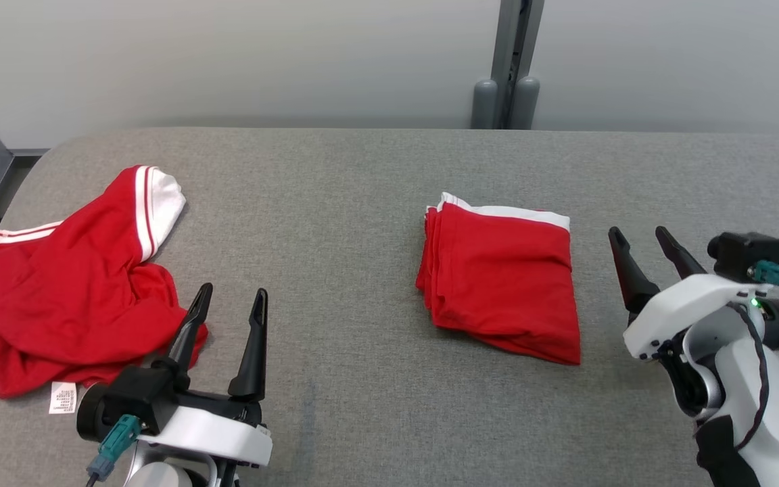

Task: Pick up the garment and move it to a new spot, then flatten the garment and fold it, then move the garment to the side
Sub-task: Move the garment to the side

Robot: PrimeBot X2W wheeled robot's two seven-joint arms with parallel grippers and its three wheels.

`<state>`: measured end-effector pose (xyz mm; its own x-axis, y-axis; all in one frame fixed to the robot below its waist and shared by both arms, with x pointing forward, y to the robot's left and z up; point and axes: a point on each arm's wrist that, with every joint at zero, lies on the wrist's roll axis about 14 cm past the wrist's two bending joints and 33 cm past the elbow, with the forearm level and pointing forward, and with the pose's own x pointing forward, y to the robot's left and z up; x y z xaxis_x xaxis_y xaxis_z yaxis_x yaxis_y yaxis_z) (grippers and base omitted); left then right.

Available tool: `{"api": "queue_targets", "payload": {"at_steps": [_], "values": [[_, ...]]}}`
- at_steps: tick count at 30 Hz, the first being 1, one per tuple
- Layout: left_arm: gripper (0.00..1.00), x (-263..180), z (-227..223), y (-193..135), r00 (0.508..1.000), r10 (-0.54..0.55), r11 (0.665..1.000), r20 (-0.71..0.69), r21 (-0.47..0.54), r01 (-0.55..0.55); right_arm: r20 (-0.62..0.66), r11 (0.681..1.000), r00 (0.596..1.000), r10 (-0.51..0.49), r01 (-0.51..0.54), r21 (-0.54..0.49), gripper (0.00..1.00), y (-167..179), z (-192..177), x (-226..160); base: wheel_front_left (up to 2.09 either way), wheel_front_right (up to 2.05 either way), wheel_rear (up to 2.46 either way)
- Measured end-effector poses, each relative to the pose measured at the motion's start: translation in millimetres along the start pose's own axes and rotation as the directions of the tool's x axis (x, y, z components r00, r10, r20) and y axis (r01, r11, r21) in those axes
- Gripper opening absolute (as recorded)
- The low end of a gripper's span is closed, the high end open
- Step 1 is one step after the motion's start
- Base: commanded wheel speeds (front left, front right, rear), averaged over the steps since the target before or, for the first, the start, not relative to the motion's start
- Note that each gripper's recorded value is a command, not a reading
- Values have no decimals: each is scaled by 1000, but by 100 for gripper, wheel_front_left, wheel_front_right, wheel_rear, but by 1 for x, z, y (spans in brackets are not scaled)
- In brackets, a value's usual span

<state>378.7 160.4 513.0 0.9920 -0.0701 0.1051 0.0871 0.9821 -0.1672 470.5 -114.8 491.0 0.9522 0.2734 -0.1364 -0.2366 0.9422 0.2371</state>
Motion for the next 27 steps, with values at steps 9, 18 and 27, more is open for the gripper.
{"api": "queue_targets", "payload": {"at_steps": [9,18,27], "values": [[100,-1,-1,18,998,58,998,-5,-2,-58,-302,999,953,-6,22,50,100,-3,-50,36,0,0,0],[100,-5,-3,35,994,111,994,-15,7,-111,-543,991,839,29,46,124,100,14,-106,41,0,0,0],[100,-11,1,40,991,132,991,-6,11,-132,-591,988,805,41,57,146,0,22,-115,39,0,0,0]]}}
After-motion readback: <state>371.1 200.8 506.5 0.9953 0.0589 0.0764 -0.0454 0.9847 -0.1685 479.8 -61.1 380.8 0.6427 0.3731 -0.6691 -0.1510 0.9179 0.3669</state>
